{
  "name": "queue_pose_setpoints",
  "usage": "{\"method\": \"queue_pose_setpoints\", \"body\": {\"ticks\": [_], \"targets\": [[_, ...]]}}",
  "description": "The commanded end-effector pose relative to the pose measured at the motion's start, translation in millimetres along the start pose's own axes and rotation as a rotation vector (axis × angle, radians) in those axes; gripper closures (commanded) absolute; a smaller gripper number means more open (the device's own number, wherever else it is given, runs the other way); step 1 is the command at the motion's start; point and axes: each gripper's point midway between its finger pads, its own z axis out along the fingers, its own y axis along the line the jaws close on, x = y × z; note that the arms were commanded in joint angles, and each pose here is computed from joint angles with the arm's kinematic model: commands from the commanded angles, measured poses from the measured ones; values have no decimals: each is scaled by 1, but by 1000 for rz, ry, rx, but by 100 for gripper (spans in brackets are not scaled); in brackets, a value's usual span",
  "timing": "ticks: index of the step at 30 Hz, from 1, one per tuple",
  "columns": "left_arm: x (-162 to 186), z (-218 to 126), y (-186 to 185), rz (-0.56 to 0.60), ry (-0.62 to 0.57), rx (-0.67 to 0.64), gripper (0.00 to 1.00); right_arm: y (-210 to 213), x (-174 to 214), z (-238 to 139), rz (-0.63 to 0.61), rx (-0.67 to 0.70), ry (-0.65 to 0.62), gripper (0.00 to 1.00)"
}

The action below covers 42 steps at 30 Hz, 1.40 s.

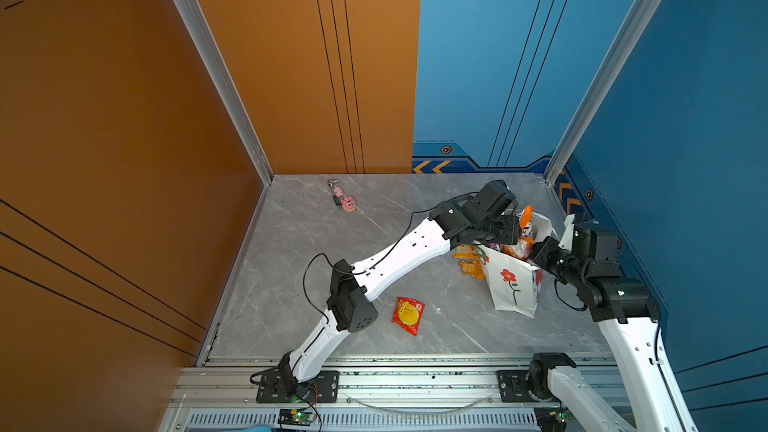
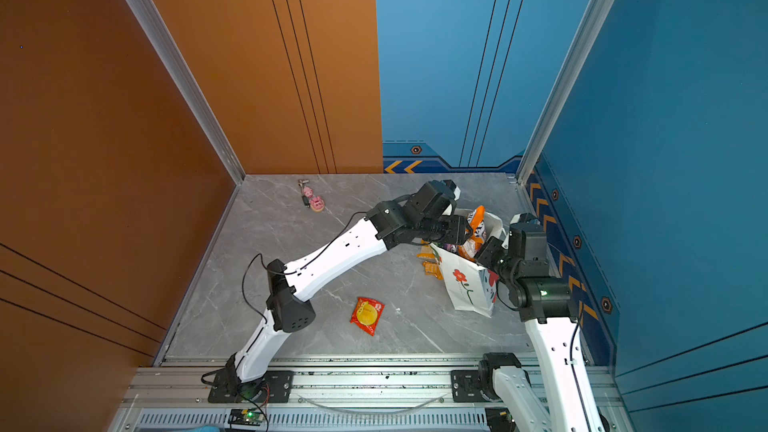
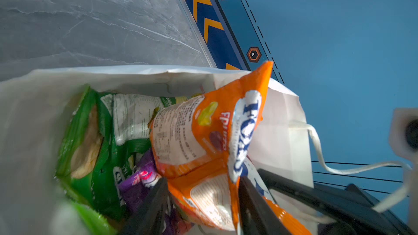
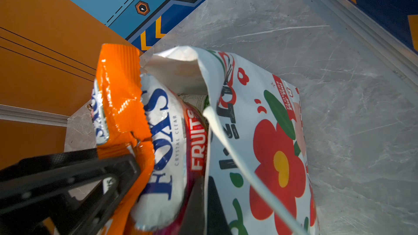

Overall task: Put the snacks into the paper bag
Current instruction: 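Lower the orange FOXS bag into the paper bag and open the left gripper, then withdraw the left gripper from the paper bag toward the red snack packet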

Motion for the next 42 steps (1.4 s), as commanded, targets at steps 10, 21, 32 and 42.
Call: {"method": "queue_pose_setpoints", "body": {"ticks": [10,21,32,42], "targets": [[-14,-62,-19,157,-116,48,21,12,-41,-26,-14,-35,-177,100],[-13,-122,48,180,-247,-202,15,3,-39,-29,-3,-9,-194,100],[7,-168,125,102,-320,-354,15,1,-37,-24,-9,3,-182,100],[46,-193,200,-14,-293,-464,15,1,-37,-22,-12,11,-181,100]]}}
